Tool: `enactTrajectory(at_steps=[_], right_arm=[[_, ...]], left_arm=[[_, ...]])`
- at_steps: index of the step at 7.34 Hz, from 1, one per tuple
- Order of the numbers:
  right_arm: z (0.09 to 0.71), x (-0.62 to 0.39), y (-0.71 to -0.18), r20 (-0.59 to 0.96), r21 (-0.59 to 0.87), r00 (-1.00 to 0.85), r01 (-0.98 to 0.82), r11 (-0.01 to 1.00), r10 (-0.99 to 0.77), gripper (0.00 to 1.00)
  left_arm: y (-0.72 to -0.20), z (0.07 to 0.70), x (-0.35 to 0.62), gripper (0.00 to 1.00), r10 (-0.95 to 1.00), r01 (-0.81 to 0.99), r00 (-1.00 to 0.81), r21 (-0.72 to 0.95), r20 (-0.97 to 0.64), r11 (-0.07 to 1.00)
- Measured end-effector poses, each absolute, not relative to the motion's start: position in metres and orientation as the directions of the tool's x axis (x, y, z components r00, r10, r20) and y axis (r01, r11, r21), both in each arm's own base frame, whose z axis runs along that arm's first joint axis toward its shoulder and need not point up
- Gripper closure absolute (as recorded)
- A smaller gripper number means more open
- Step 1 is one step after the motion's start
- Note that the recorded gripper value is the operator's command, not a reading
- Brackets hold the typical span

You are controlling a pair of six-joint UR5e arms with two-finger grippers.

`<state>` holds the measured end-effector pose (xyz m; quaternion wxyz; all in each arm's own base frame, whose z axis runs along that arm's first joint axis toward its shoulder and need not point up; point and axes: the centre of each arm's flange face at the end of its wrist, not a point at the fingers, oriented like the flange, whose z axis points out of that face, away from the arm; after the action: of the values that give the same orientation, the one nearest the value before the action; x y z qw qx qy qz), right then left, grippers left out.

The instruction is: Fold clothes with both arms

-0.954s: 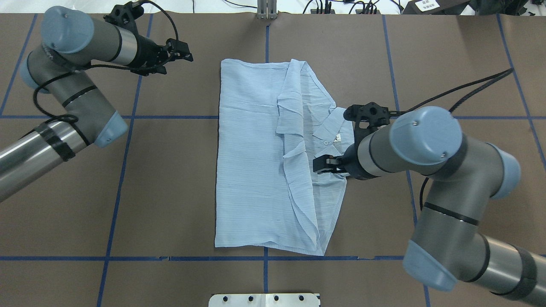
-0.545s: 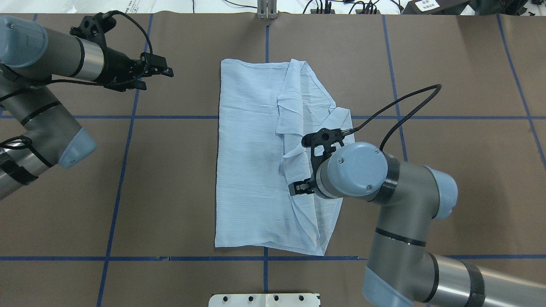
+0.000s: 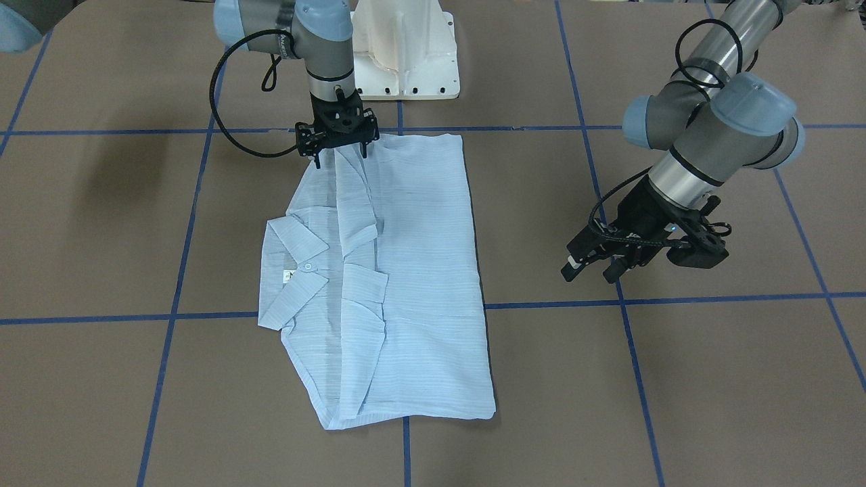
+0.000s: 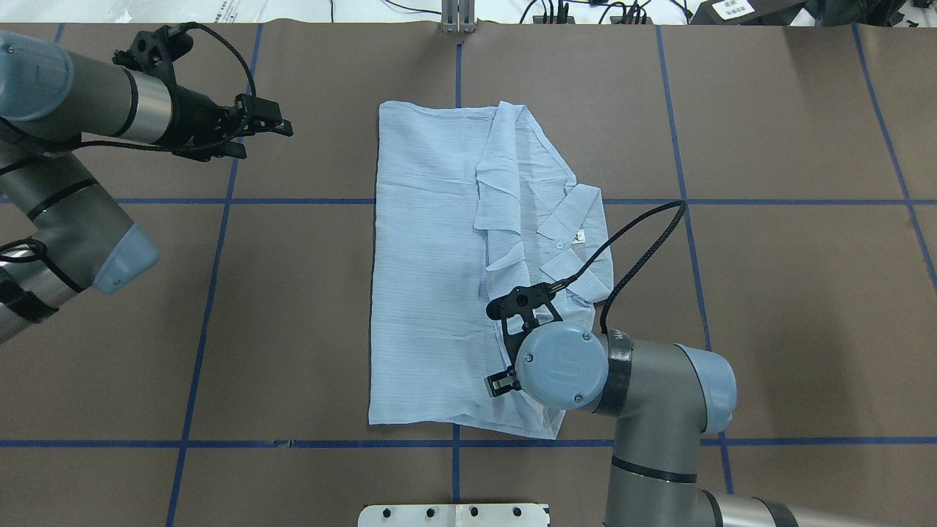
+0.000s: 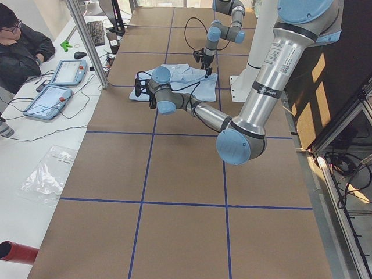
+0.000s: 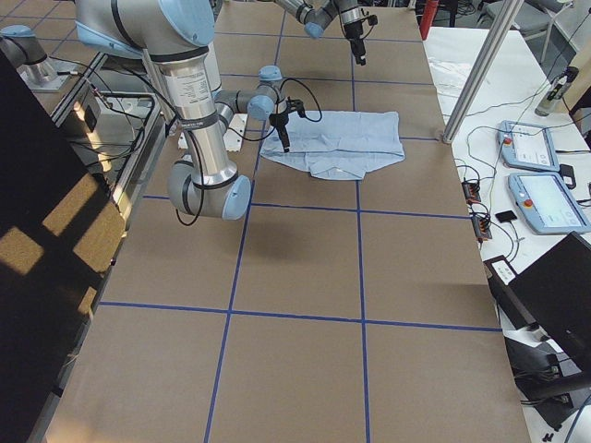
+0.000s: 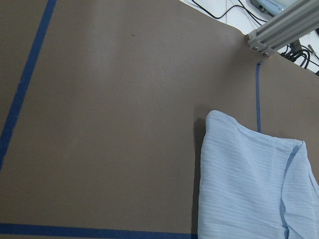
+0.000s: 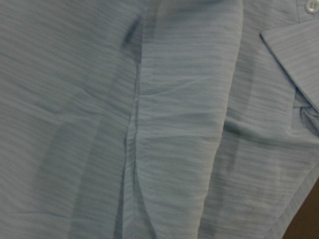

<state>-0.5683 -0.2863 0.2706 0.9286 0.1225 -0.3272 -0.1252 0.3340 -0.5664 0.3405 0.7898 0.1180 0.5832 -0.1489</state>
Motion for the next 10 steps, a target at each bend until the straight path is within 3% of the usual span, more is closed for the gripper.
enactTrajectory(at_steps=[6, 10], right_arm=[[0.286, -0.578, -0.285, 0.532, 0.308, 0.778, 0.19, 0.932, -0.335, 0.0], [0.32, -0.532, -0.322, 0.47, 0.334, 0.801, 0.227, 0.915, -0.37, 0.0]], left_arm=[[-0.566, 0.344, 0.339, 0.0, -0.102, 0.367, 0.281, 0.009, -0.954, 0.93], [-0.568, 0.34, 0.343, 0.0, -0.1, 0.366, 0.279, 0.009, -0.955, 0.93]])
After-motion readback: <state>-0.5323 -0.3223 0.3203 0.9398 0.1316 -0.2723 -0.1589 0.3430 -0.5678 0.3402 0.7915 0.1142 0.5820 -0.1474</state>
